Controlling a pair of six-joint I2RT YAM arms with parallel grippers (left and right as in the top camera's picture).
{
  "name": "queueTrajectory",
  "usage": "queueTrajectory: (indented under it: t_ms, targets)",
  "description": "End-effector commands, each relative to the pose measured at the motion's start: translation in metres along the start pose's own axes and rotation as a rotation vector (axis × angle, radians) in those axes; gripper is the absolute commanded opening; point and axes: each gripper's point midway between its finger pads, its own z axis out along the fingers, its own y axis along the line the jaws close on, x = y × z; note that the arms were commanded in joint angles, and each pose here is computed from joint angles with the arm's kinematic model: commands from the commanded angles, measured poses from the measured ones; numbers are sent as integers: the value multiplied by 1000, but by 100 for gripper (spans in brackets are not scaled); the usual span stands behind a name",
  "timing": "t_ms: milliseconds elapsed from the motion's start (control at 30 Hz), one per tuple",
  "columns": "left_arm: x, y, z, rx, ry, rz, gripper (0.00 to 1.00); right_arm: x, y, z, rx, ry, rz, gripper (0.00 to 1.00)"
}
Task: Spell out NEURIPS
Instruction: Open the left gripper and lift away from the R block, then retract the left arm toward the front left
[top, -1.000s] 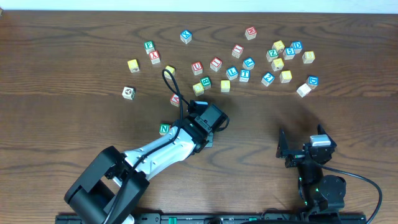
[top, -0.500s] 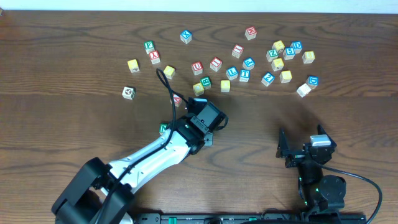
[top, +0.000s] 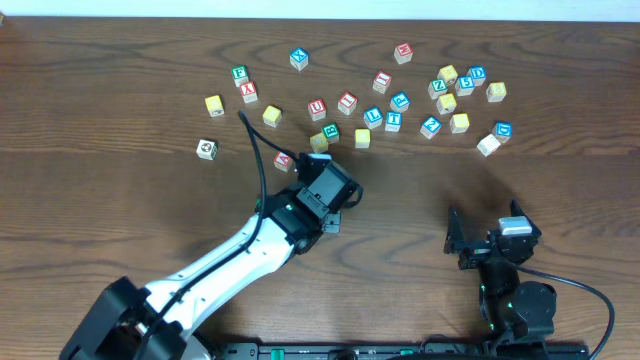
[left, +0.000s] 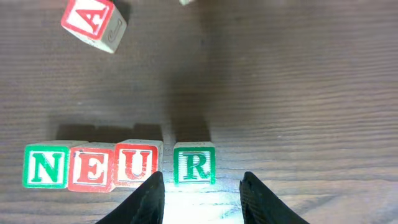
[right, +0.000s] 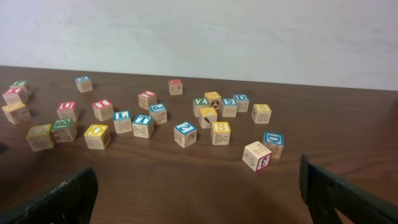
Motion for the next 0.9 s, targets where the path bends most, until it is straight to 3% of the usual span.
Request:
queueTrajectory:
  t_ms: [0,867]
  targets:
    - [-10,0,-11,6,-35,-4,39,2,-1,0,3,7,8,99]
    - [-12,-6,-22,57,-41,-12,40,2,-1,0,3,7,8,99]
